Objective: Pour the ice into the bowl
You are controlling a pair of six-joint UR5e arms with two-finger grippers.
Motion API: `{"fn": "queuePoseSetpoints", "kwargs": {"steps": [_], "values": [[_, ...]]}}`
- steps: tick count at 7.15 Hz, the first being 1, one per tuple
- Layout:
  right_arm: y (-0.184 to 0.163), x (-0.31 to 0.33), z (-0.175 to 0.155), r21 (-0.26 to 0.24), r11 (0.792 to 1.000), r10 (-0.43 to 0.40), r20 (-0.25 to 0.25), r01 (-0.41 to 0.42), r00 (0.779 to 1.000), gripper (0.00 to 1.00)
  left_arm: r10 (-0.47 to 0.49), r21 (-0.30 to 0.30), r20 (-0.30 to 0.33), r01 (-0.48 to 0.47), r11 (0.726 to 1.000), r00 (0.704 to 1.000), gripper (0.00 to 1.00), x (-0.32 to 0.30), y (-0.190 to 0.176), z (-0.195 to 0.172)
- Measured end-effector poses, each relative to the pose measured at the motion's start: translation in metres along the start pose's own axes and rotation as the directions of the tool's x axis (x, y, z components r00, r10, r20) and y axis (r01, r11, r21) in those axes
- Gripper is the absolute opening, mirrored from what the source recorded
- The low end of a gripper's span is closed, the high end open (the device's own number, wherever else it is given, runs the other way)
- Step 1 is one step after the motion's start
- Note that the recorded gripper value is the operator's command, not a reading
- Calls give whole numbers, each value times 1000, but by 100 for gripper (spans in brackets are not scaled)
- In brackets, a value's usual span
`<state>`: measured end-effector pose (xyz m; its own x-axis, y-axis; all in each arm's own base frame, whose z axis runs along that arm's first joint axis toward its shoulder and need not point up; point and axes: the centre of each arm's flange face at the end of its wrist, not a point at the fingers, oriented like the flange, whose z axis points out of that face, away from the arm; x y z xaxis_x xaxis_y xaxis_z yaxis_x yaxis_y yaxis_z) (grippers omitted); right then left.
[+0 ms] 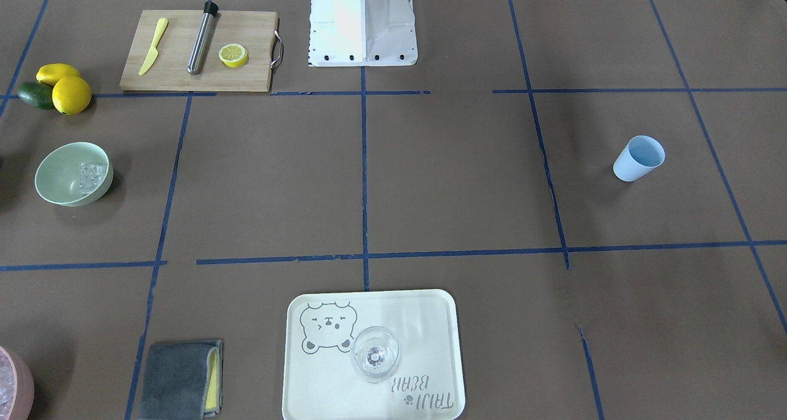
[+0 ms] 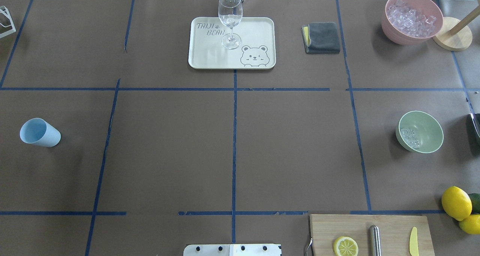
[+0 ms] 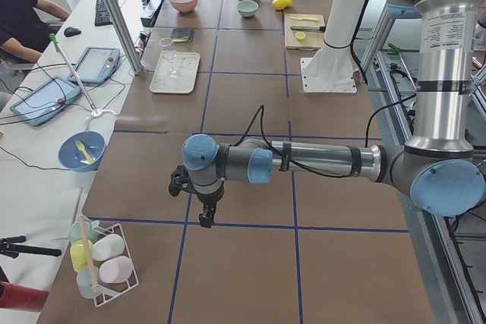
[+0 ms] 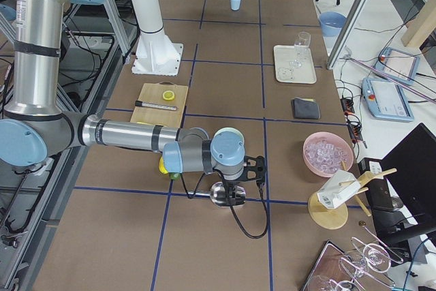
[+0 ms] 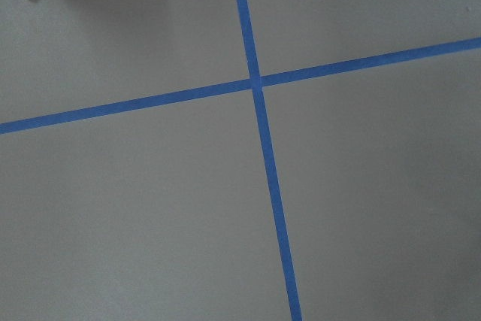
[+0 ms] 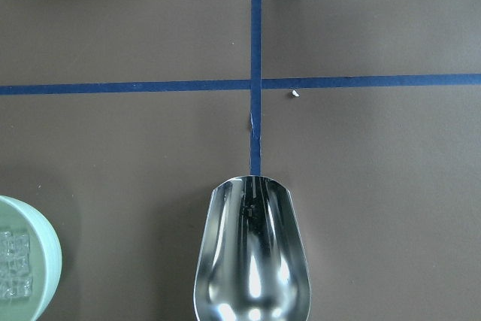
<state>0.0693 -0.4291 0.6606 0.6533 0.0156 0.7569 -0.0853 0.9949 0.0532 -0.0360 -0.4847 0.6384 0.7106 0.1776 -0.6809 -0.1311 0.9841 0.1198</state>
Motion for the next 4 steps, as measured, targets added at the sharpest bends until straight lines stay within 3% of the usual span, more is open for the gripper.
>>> {"fn": "queuePoseSetpoints", "kwargs": {"steps": [4], "values": [[-10,3,-26,21,998,51,2,-51,999,100,6,9,1,-6,1000,1000,100,1,-3,-2]]}}
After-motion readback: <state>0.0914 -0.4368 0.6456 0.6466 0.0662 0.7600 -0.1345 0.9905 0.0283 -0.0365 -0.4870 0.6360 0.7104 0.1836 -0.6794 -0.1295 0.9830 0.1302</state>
